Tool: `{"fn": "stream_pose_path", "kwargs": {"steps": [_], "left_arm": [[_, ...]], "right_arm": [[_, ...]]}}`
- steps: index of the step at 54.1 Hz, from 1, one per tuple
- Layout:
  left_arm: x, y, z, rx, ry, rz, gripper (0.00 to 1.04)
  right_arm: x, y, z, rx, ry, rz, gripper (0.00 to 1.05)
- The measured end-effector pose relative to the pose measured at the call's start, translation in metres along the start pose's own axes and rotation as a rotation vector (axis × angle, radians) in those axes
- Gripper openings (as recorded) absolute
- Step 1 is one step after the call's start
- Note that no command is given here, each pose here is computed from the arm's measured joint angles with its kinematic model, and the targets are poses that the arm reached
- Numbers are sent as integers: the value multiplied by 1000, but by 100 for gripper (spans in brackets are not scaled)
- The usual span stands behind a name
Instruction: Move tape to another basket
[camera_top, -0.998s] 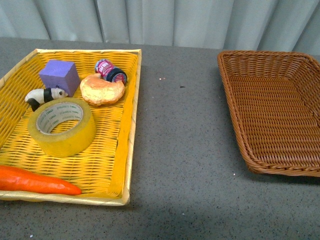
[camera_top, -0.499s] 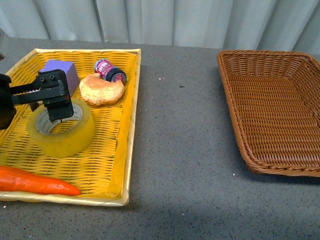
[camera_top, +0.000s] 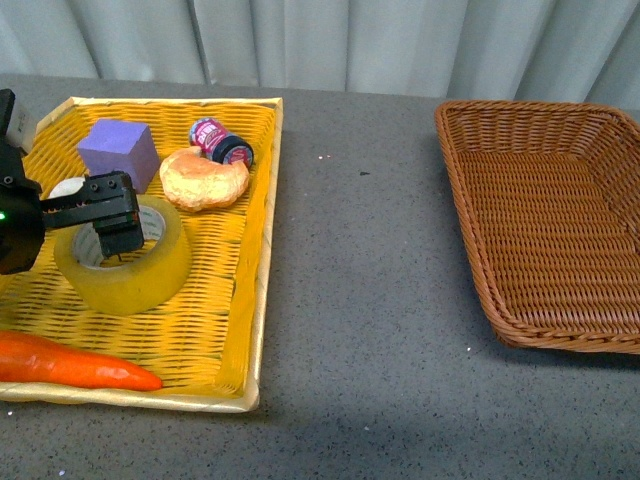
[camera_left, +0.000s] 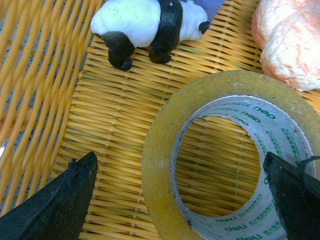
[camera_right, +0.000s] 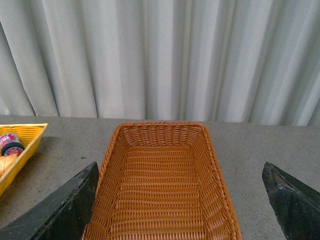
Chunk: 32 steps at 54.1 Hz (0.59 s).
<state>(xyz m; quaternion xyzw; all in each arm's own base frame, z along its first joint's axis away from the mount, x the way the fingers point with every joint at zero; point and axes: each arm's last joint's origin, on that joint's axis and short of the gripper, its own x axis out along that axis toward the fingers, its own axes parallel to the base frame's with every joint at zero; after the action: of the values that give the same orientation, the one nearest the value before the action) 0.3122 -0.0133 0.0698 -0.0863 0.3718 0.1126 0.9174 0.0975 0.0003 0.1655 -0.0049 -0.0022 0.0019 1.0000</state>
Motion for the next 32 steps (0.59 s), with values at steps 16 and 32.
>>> {"fn": "stream_pose_path", "kwargs": {"steps": [16,32], "left_arm": [[14,0,-5,30,36,35,98],[16,0,-4,34,43,50,55]], "right_arm": [[0,0,0,0,0,0,96],[0,0,0,0,0,0,96]]}}
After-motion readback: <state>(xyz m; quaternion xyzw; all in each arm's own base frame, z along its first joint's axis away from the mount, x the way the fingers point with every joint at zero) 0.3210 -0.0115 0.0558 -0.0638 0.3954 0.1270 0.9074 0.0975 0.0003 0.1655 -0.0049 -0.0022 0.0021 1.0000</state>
